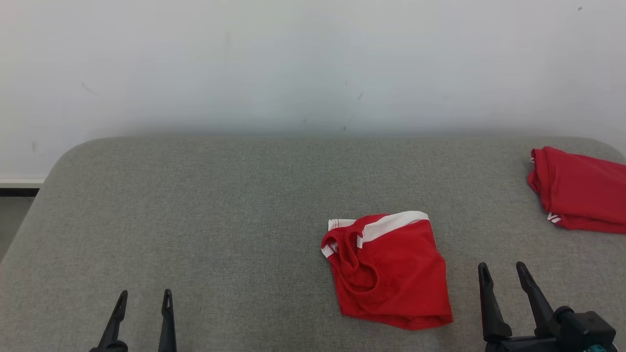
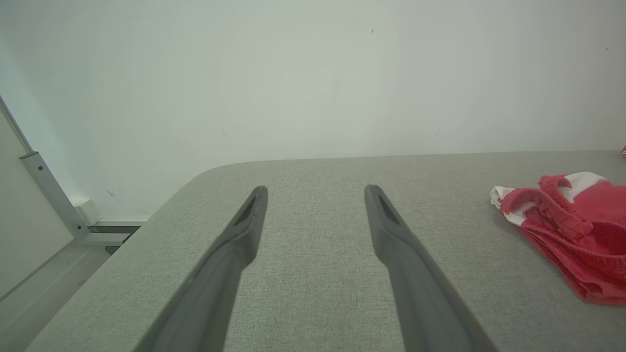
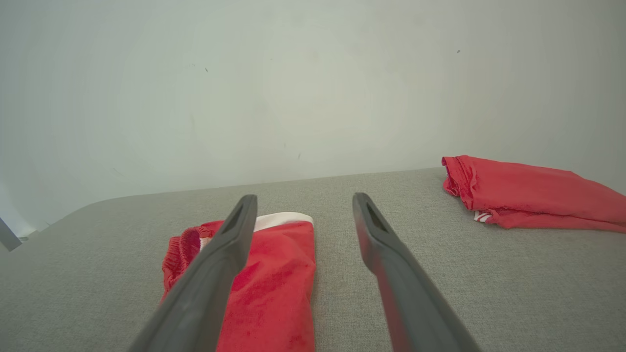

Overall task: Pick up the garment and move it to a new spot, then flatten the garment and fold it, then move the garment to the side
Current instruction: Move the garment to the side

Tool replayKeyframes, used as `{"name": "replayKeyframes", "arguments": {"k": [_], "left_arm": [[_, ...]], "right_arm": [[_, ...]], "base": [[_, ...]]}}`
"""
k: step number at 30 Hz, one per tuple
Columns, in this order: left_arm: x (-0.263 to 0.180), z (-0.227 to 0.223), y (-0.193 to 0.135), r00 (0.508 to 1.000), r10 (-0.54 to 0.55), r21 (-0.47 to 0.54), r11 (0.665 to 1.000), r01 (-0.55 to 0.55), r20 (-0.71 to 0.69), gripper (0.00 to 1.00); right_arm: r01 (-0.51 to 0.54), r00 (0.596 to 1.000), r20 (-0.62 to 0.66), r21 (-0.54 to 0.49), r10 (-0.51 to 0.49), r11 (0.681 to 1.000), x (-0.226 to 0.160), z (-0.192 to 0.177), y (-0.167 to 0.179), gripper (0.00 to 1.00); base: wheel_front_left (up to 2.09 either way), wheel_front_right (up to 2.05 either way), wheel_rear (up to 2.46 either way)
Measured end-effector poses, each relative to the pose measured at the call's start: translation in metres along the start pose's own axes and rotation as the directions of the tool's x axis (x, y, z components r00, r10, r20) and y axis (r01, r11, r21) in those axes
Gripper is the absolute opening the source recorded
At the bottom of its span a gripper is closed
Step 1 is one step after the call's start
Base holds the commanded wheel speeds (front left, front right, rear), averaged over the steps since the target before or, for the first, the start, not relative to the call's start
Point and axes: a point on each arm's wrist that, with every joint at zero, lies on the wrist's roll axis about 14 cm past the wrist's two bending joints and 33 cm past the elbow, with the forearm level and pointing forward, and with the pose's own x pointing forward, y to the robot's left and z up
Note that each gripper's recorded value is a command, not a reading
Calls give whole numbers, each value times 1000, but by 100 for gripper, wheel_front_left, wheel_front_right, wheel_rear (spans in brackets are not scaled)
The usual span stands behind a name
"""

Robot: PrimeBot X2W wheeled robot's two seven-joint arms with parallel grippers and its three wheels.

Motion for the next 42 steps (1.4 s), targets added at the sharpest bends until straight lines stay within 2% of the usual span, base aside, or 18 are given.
{"name": "replayKeyframes", "arguments": {"k": [25, 30, 38, 42], "left_arm": [[-3, 1, 2, 1000, 8, 0, 1000, -8, -1, 100], [-4, 1, 3, 1000, 12, -3, 1000, -12, -2, 100], [-2, -4, 3, 1000, 12, -8, 1000, -12, -14, 100], [-3, -6, 7, 1000, 25, -13, 1000, -26, -18, 100]], "right_arm": [[-9, 1000, -7, 4, 9, 1000, -1, -2, 3, 100], [-26, 999, -23, -21, 26, 999, 1, -4, 7, 100], [-104, 995, -11, -86, 104, 991, 38, 9, 16, 100], [-123, 992, -51, -102, 118, 987, 57, 3, 16, 100]], "base": [[0, 0, 0], [0, 0, 0], [0, 0, 0], [0, 0, 0]]}}
